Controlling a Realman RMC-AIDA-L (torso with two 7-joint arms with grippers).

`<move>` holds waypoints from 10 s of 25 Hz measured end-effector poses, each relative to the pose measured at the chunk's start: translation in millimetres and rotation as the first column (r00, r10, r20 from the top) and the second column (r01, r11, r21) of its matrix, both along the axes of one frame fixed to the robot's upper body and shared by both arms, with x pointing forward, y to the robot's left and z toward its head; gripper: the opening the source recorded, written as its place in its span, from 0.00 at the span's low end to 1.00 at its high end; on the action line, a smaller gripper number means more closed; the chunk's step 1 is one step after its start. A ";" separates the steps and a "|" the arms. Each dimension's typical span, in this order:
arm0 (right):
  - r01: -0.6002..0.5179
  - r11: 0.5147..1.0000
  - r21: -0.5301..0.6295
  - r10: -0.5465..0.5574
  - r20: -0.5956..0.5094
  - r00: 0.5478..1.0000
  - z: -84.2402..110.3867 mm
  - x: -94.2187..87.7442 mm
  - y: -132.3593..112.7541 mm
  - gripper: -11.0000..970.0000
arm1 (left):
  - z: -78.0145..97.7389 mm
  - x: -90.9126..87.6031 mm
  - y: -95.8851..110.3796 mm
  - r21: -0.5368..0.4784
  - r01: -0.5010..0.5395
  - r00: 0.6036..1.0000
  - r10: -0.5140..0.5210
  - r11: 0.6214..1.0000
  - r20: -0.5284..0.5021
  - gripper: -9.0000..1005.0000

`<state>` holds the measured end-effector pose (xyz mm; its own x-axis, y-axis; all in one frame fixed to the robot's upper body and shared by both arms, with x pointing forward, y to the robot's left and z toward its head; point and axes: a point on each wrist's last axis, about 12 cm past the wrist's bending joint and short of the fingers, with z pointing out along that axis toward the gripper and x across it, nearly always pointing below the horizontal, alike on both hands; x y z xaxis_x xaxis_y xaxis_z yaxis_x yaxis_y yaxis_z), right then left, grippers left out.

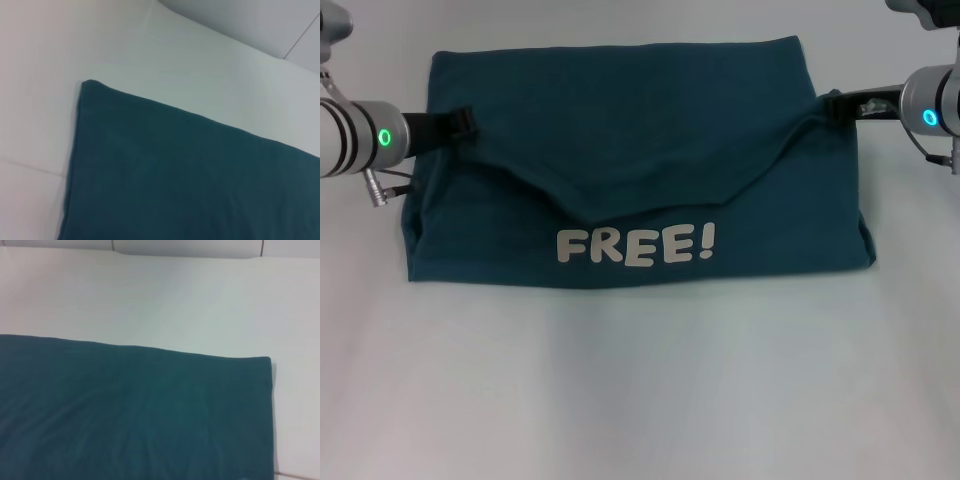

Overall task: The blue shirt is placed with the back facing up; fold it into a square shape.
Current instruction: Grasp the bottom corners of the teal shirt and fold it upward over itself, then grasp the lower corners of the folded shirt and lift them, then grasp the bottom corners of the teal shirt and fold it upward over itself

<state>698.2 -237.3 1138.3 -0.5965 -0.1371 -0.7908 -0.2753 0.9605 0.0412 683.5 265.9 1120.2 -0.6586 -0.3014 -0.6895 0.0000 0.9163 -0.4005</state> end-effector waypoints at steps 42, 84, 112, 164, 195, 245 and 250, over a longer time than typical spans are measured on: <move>-0.020 0.710 0.704 0.128 -0.101 0.987 -19.8 -120.4 -115.9 0.74 | -28.9 -106.5 77.4 -0.376 0.067 0.997 -0.047 0.924 0.062 0.67; -0.032 0.659 0.752 0.141 -0.081 0.987 -46.4 -160.6 -128.9 0.74 | -79.7 -116.5 58.9 -0.171 0.094 0.995 -0.088 0.981 0.046 0.67; 0.018 0.788 0.615 0.188 -0.268 0.945 -24.2 -131.3 -141.1 0.74 | -57.9 -103.2 64.7 -0.234 0.087 0.996 -0.076 0.968 0.056 0.04; 0.064 0.947 0.315 0.086 -0.439 0.894 -39.6 -63.5 -54.8 0.58 | -38.2 -82.1 54.9 -0.261 0.106 0.992 -0.085 0.959 0.090 0.04; 0.036 0.900 0.435 0.250 -0.580 0.775 -16.5 -132.7 -120.2 0.06 | -21.4 -155.4 89.9 -0.278 0.372 0.873 -0.435 0.886 -0.219 0.04; 0.210 0.886 0.413 -0.159 -0.154 0.975 -2.1 -24.6 -70.8 0.06 | 23.0 -19.2 29.4 -0.050 0.153 0.982 -0.157 0.987 -0.101 0.04; 0.255 0.894 0.368 -0.232 -0.106 0.967 -8.8 -13.7 -60.5 0.06 | 19.7 -11.7 22.9 -0.002 0.108 0.993 -0.108 0.994 -0.050 0.04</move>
<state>684.5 -297.8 1129.4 -0.6192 0.3188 -0.7176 -0.0208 0.9069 0.4209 671.9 288.8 1139.9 -0.7209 -0.2258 -0.6552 0.0794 0.9123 -0.4018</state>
